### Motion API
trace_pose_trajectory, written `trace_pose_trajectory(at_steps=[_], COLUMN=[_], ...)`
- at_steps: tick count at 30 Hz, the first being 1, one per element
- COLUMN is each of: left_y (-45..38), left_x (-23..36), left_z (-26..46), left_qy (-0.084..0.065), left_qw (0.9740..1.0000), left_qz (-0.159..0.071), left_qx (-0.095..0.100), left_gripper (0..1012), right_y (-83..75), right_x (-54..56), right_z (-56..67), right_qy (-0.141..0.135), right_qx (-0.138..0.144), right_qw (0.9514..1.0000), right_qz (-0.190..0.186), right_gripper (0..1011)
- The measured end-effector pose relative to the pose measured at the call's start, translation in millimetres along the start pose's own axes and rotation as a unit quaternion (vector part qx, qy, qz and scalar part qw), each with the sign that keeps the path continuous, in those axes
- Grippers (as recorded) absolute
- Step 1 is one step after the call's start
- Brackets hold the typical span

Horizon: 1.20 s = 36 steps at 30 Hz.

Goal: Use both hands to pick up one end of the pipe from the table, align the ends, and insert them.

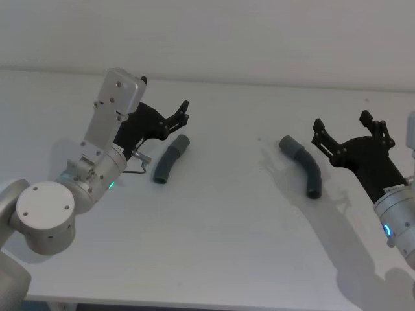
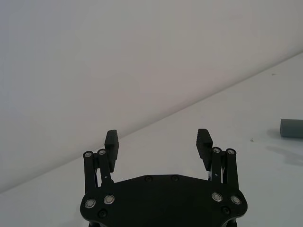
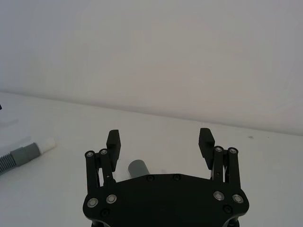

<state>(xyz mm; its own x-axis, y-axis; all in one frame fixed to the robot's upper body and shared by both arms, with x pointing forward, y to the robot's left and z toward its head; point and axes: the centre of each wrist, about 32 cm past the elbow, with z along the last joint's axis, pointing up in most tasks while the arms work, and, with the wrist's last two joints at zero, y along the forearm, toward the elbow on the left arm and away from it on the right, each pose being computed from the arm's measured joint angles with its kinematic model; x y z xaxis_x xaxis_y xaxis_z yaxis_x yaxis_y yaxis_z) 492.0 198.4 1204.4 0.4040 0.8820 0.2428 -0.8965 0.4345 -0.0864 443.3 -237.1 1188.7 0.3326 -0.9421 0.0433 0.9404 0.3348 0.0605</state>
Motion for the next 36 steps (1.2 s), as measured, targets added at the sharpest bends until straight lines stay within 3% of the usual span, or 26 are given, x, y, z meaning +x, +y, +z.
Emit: trace_pose_trajectory(at_steps=[25,32,36], left_y=[1.3,8.0,14.7], left_x=[0.0,0.8,1.9], left_z=[1.3,7.3,13.2], left_qy=[0.000,0.001,0.002], left_qw=[1.0000,0.9995,0.9983], left_qz=[-0.001,-0.007,-0.012], left_qx=[0.005,0.032,0.058], left_gripper=[1001,1001,1001], right_y=[0.0,0.0,0.0], right_x=[0.0,0.0,0.0], right_z=[0.0,0.0,0.0], right_qy=[0.000,0.000,0.000], right_qx=[0.000,0.000,0.000], right_qw=[1.0000,1.0000,1.0000], right_qz=[0.000,0.000,0.000], right_gripper=[1004,1004,1004])
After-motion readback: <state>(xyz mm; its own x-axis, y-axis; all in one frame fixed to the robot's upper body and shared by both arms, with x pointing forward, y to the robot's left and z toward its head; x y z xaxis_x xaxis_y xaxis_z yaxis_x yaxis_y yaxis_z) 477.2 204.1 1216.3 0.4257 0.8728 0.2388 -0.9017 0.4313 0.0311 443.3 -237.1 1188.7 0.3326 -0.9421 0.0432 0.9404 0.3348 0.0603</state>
